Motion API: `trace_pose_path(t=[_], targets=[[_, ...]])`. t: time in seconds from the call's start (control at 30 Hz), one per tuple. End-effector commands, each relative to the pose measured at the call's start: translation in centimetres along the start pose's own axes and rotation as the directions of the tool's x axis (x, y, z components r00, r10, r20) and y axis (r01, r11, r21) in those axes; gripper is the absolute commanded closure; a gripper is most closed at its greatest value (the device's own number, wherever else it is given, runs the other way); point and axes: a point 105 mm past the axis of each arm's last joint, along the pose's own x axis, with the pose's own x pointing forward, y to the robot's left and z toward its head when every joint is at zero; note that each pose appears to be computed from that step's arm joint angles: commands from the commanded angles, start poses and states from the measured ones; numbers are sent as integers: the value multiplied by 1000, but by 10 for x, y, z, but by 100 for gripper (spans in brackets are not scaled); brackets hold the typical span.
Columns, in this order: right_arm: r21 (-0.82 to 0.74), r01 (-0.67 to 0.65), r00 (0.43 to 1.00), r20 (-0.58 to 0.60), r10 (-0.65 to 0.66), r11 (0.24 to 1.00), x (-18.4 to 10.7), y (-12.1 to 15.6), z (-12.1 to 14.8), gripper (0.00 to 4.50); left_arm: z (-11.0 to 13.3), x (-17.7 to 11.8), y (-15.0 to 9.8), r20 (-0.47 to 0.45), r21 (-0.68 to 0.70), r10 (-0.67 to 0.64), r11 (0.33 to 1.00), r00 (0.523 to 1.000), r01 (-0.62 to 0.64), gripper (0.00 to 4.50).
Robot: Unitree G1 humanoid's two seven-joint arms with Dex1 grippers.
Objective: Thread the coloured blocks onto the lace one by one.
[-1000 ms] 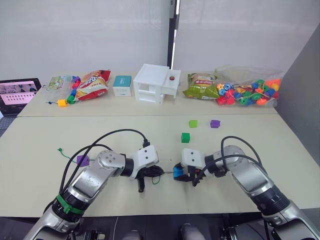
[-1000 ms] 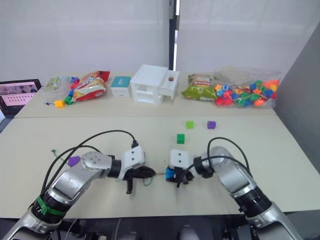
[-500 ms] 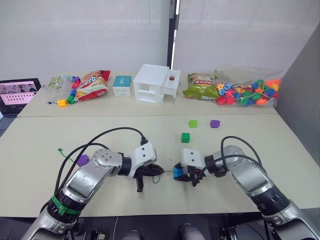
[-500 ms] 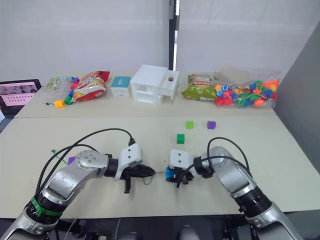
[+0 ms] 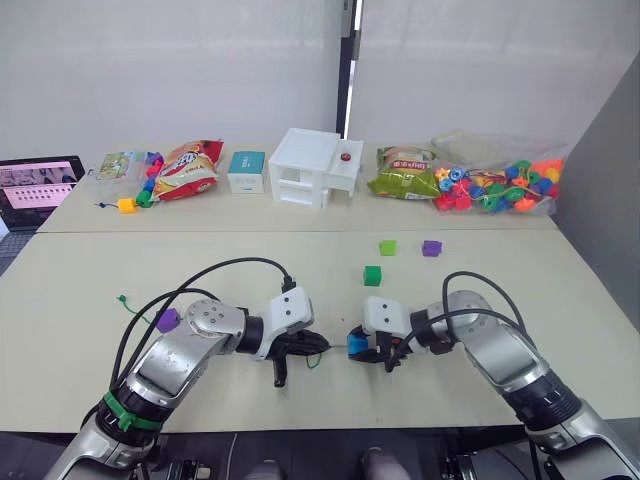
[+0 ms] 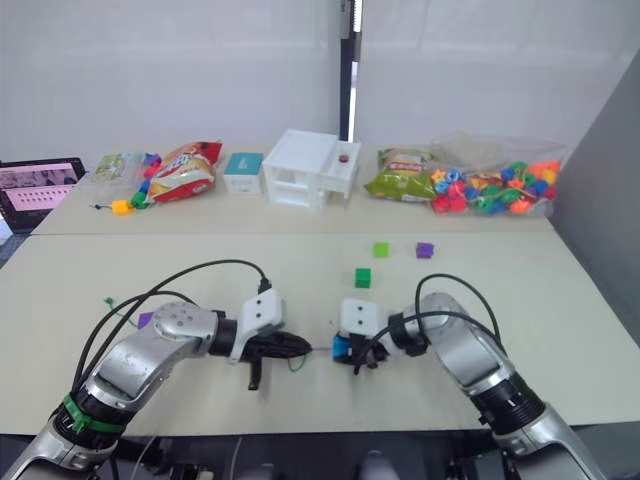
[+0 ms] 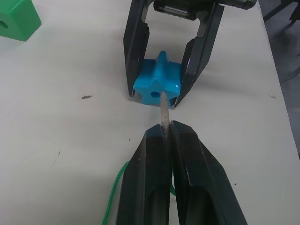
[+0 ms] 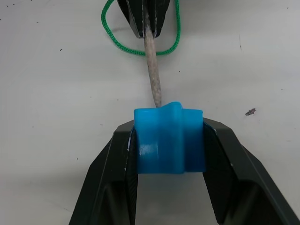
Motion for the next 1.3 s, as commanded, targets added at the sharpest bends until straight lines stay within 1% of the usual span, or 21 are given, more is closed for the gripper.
trace_pose_path(t=[0.03,0.3,0.63,0.8,0.97,1.1,1.17,1.3], targets=[[4,-4,1000,-21,4,1000,4,4,-4,314,19,3,-8,86,56,-40,998,995,35,450],[5,-7,1000,-27,7,1000,4,5,-5,314,21,1,-14,91,52,-69,997,993,64,450],[3,-8,1000,-25,8,1000,5,6,-3,314,19,4,-13,96,44,-76,996,992,72,450],[3,-8,1000,-25,8,1000,4,7,-3,314,12,7,-12,75,44,-77,996,994,74,450],[11,2,999,-41,-2,1000,0,8,-9,314,0,-16,6,3,56,2,998,1000,-2,450],[16,9,999,-39,-8,1000,-1,8,-9,314,-4,-22,7,-43,71,25,997,999,-22,450],[17,11,999,-37,-10,1000,-1,8,-8,314,-3,-21,6,-38,73,29,997,999,-27,450],[22,10,999,-35,-9,1000,-1,9,-8,314,3,-14,2,11,46,26,999,1000,-27,450]])
